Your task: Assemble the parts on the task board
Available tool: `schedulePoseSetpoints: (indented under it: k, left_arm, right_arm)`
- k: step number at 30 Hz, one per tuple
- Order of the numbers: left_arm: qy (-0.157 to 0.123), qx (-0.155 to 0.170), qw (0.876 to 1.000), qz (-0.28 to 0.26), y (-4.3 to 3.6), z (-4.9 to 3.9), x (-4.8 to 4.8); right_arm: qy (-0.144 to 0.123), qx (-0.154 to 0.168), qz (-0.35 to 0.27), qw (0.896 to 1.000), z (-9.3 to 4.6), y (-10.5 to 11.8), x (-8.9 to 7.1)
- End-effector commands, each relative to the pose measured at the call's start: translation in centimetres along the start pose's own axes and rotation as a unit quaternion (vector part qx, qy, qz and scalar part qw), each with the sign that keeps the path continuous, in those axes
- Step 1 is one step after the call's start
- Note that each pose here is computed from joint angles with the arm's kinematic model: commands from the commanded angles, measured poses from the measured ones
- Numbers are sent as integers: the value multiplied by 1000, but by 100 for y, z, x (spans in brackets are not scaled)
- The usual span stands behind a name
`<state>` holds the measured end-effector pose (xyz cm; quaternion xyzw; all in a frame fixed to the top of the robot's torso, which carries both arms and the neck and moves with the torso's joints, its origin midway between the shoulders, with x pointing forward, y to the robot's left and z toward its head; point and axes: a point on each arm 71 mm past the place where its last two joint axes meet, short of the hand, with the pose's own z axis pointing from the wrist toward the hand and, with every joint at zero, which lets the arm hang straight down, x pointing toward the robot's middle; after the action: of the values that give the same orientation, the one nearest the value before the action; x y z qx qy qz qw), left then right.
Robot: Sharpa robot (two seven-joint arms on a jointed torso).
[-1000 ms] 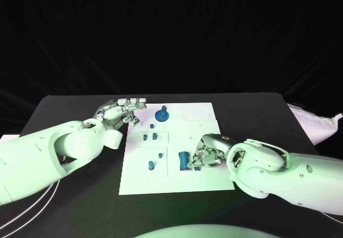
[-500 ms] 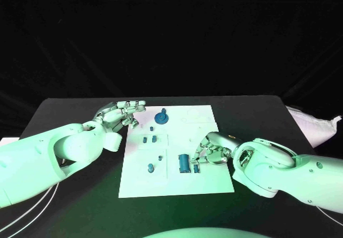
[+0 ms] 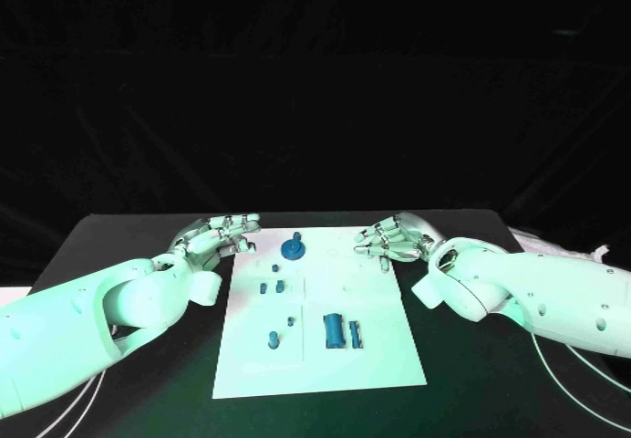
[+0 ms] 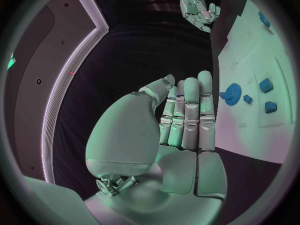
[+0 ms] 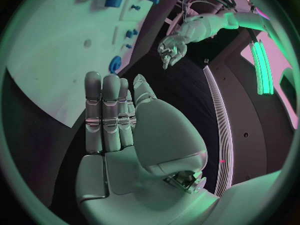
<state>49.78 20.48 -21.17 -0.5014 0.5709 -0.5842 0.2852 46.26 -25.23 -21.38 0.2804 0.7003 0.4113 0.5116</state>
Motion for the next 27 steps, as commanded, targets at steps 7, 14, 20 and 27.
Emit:
schedulePoseSetpoints:
  k: [7, 14, 20, 27]
  left_arm:
    - [-60, 39, 997, -16, -3, 132, -155]
    - [-56, 24, 998, -7, 31, 169, -155]
    - [-74, 32, 997, 8, 70, 121, -112]
    - [-115, 55, 991, 46, 150, -10, 0]
  right_arm:
    - [-33, -56, 209, 976, 434, -90, -225]
    - [-54, -28, 166, 984, 526, -154, -244]
    - [-71, -35, 185, 980, 489, -93, -109]
    - [-110, -41, 227, 967, 369, 50, 205]
